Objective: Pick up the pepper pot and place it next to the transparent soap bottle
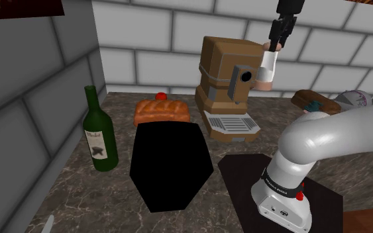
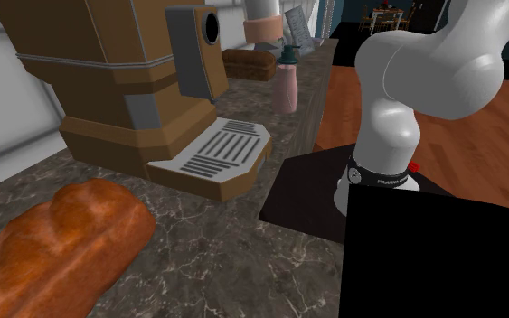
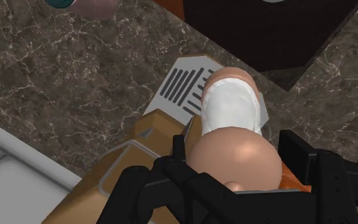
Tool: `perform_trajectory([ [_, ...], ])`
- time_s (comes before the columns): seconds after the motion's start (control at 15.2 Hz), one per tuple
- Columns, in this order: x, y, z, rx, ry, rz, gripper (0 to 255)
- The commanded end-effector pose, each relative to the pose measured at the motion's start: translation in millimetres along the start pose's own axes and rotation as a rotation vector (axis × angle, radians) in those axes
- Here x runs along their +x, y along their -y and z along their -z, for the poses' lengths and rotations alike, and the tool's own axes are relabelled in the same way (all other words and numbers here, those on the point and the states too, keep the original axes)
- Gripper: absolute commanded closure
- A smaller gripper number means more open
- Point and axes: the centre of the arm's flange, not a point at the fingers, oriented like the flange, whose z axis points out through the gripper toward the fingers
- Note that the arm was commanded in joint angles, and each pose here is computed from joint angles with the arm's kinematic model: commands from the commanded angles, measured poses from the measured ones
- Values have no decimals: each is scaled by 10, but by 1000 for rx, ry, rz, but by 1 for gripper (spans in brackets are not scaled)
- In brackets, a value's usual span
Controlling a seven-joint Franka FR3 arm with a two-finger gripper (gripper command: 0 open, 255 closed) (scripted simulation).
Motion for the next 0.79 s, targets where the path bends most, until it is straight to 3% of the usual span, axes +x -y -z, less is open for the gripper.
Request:
perform_trajectory([
  [0.0, -152, -237, -33, 0, 1, 1, 255],
  [0.73, -997, -1404, -211, 0, 1, 1, 255],
])
